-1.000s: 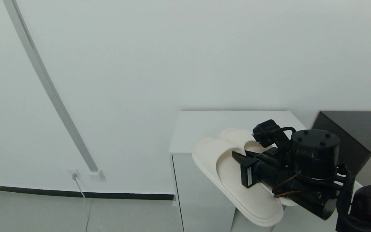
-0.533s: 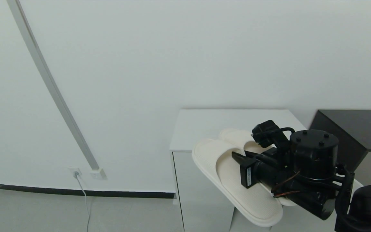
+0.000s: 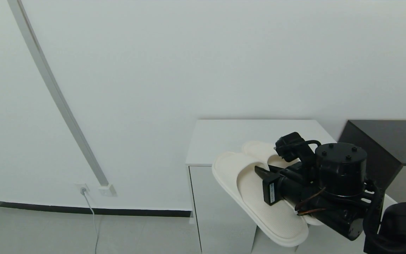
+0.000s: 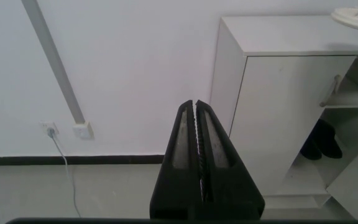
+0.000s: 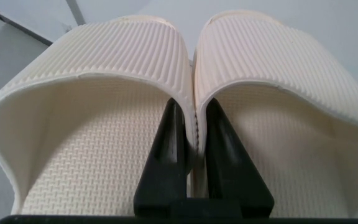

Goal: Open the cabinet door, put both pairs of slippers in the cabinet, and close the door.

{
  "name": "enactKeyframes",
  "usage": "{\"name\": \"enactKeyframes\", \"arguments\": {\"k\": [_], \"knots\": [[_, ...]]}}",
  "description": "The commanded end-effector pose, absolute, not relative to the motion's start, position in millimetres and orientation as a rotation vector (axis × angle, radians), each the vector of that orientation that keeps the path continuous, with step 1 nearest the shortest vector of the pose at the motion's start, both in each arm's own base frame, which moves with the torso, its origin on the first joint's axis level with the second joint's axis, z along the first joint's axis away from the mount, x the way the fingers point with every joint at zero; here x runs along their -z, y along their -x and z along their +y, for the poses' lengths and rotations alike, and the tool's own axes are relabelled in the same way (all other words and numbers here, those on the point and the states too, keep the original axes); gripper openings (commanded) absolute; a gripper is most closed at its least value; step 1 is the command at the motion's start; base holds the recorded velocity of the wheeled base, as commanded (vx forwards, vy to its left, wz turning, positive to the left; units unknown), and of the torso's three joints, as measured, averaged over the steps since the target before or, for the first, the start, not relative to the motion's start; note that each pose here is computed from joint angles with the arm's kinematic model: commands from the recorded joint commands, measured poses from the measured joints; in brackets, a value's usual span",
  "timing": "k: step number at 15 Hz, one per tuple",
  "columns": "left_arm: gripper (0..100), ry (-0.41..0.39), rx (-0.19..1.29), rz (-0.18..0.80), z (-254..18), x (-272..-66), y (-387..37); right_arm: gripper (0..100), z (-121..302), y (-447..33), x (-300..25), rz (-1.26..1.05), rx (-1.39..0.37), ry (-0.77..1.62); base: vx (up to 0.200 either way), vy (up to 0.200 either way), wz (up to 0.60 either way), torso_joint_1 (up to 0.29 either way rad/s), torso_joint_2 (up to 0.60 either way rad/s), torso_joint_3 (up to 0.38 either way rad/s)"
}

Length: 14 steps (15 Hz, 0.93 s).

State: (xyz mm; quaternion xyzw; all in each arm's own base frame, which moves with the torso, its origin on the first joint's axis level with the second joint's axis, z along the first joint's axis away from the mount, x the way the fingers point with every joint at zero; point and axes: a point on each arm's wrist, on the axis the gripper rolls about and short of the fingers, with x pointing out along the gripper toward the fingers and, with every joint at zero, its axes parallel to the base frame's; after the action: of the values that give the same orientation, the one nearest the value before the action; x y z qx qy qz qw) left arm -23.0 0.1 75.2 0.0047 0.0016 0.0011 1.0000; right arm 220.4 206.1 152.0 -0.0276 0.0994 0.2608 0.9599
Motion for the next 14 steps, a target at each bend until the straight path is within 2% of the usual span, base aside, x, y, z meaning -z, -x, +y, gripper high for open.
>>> {"name": "enactKeyframes", "arguments": {"k": [1, 4, 14], "knots": [[0, -0.009, -0.003, 0.005, 0.1, -75.3, 22.9, 0, 207.0, -220.9, -151.4, 0.202, -0.531, 0.056, 0.0, 0.0, 0.0, 0.0, 0.0, 0.0], [0, -0.009, -0.005, 0.006, 0.2, -74.9, 22.8, 0, 206.7, -220.5, -151.5, 0.202, -0.531, 0.056, 0.0, 0.0, 0.0, 0.0, 0.0, 0.0], [0, -0.009, -0.003, 0.005, 0.1, -75.3, 22.9, 0, 208.9, -216.9, -151.1, 0.205, -0.543, 0.059, 0.0, -0.2, 0.0, 0.004, 0.0, 0.001]]}}
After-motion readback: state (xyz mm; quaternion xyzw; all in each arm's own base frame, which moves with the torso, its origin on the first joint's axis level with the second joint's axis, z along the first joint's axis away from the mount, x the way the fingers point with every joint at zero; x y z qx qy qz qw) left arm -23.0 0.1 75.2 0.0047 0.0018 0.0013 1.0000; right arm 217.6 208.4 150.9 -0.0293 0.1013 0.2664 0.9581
